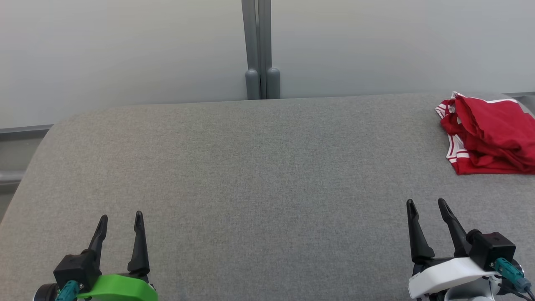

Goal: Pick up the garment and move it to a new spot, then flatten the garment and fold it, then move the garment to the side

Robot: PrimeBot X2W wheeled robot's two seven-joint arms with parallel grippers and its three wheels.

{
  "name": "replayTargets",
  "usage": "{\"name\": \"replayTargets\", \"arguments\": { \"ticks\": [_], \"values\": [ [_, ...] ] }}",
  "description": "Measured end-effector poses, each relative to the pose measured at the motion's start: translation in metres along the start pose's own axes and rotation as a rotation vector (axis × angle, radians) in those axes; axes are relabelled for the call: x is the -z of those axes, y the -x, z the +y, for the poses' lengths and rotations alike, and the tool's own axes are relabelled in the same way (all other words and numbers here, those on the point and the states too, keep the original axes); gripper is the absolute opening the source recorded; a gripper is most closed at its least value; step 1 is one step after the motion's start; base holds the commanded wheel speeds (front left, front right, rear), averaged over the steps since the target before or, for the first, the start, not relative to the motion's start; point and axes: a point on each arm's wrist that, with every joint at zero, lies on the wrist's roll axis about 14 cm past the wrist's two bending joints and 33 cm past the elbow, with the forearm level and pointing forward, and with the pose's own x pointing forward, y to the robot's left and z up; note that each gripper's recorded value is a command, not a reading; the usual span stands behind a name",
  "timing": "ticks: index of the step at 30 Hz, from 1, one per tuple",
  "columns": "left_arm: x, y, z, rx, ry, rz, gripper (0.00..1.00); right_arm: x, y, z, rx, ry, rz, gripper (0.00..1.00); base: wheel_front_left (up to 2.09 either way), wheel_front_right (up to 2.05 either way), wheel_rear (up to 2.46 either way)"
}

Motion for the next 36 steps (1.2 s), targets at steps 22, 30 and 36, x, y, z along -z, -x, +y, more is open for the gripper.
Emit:
{"name": "replayTargets", "arguments": {
  "ticks": [22, 30, 36],
  "values": [
    [0.039, 0.014, 0.005, -0.059, 0.152, 0.142, 0.00, 0.034, 0.013, -0.009, 0.060, -0.135, 0.109, 0.00, 0.00, 0.00, 0.00],
    [0.041, 0.011, 0.009, -0.090, 0.289, 0.156, 0.00, 0.034, 0.009, -0.015, 0.101, -0.274, 0.111, 0.00, 0.00, 0.00, 0.00],
    [0.039, 0.007, 0.010, -0.103, 0.391, 0.156, 0.00, 0.034, 0.007, -0.019, 0.123, -0.366, 0.110, 0.00, 0.00, 0.00, 0.00]
  ]
}}
